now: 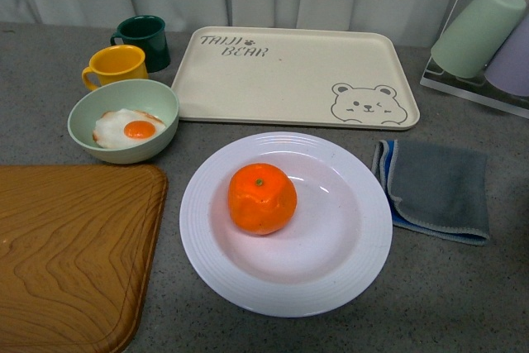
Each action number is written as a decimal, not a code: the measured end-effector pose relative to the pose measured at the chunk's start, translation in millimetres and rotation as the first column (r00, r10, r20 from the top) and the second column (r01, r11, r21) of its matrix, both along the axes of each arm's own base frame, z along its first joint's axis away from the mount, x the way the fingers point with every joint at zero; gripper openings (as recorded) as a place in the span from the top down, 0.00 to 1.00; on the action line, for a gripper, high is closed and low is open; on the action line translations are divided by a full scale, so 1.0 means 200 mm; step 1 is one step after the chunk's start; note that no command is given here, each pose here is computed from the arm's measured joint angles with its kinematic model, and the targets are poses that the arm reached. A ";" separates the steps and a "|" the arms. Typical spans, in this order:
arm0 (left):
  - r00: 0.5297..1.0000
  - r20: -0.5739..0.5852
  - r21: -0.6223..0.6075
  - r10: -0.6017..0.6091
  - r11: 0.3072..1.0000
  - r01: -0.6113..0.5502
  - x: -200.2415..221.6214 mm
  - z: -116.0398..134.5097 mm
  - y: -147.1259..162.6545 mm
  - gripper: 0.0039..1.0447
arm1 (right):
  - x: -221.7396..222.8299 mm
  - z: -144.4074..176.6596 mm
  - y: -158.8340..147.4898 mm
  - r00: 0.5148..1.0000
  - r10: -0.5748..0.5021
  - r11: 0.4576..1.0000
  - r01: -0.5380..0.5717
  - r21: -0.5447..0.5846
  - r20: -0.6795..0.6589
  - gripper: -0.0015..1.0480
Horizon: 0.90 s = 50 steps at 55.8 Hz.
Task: Place orange and plate with both arms
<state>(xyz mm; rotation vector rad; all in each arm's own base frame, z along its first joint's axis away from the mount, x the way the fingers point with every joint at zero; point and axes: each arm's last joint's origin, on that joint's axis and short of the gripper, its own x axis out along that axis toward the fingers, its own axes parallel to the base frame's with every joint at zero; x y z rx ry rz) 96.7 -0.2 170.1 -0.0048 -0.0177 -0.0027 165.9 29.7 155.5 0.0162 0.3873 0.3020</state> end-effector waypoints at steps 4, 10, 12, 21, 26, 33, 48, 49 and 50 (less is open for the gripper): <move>1.000 0.000 0.000 0.000 1.000 0.000 0.00 0.00 0.00 0.06 | 0.06 -0.06 0.04 0.992 0.011 0.999 -0.004 0.054 -0.127 0.09; 1.000 0.000 0.000 0.000 1.000 0.000 0.00 0.00 0.00 0.06 | 0.14 -0.13 0.08 0.959 0.016 0.992 0.020 0.123 -0.284 0.09; 1.000 0.000 0.000 0.000 1.000 0.000 0.00 0.00 0.00 0.06 | 0.17 -0.14 0.09 0.944 0.012 0.990 0.035 0.139 -0.329 0.09; 1.000 0.000 0.000 0.000 1.000 0.000 0.00 0.00 0.00 0.06 | 0.28 -0.24 0.13 0.849 0.005 0.971 0.122 0.206 -0.529 0.09; 1.000 0.000 0.000 0.000 1.000 0.000 0.00 0.00 0.00 0.06 | 0.32 -0.29 0.14 0.801 0.000 0.962 0.163 0.218 -0.599 0.09; 1.000 0.000 0.000 0.000 1.000 0.000 0.00 0.00 0.00 0.06 | 0.40 -0.36 0.15 0.736 0.022 0.947 0.202 0.250 -0.677 0.09; 1.000 0.000 0.000 0.000 1.000 0.000 0.00 0.00 0.00 0.06 | 0.52 -0.50 0.21 0.629 0.150 0.882 0.264 0.390 -0.763 0.09; 1.000 0.000 0.000 0.000 1.000 0.000 0.00 0.00 0.00 0.06 | 0.52 -0.51 0.22 0.621 0.159 0.879 0.266 0.397 -0.768 0.09; 1.000 0.000 0.000 0.000 1.000 0.000 0.00 0.00 0.00 0.06 | 0.53 -0.52 0.23 0.614 0.163 0.876 0.271 0.400 -0.773 0.09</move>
